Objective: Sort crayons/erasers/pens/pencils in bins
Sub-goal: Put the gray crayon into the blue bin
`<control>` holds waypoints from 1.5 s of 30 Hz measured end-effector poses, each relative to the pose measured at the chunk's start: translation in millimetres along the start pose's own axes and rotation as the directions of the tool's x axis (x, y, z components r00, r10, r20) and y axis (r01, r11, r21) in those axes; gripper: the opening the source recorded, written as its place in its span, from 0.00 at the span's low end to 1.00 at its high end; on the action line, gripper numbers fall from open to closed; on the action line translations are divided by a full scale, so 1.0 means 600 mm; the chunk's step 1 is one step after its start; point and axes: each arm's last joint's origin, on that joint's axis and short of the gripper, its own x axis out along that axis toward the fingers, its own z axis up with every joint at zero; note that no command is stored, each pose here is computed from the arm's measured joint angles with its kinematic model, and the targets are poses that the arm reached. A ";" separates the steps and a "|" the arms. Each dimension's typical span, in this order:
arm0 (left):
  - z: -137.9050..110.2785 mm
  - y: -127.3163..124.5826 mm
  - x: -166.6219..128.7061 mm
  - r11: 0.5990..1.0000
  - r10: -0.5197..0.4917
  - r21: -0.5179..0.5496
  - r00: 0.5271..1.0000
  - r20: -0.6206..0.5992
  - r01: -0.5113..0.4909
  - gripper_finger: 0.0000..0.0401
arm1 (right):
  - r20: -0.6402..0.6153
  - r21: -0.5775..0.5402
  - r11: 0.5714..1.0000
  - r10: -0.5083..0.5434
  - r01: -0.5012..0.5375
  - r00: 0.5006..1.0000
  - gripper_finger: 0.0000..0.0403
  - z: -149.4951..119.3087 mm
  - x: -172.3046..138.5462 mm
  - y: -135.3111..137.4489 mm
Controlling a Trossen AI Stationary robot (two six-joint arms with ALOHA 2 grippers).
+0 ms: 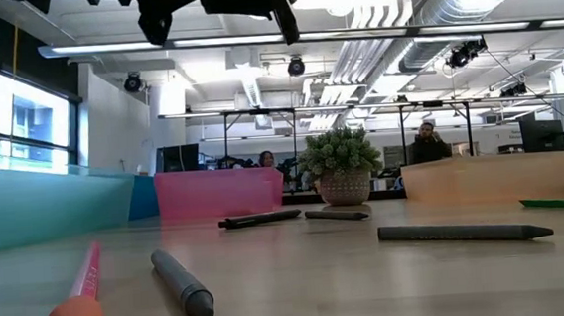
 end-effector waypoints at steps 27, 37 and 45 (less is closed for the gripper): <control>-0.005 0.003 0.008 1.000 0.017 0.011 1.000 -0.014 -0.017 0.04 | -0.005 -0.023 1.000 0.002 -0.002 1.000 0.01 -0.001 0.000 0.000; -0.005 0.003 0.008 1.000 0.018 0.012 1.000 -0.015 -0.018 0.05 | -0.001 -0.024 1.000 -0.012 0.012 1.000 0.08 -0.001 0.000 -0.001; -0.008 0.006 0.007 0.996 0.058 0.066 0.998 -0.023 -0.056 0.04 | -0.026 -0.023 0.999 -0.031 0.030 0.999 0.32 -0.004 0.000 -0.007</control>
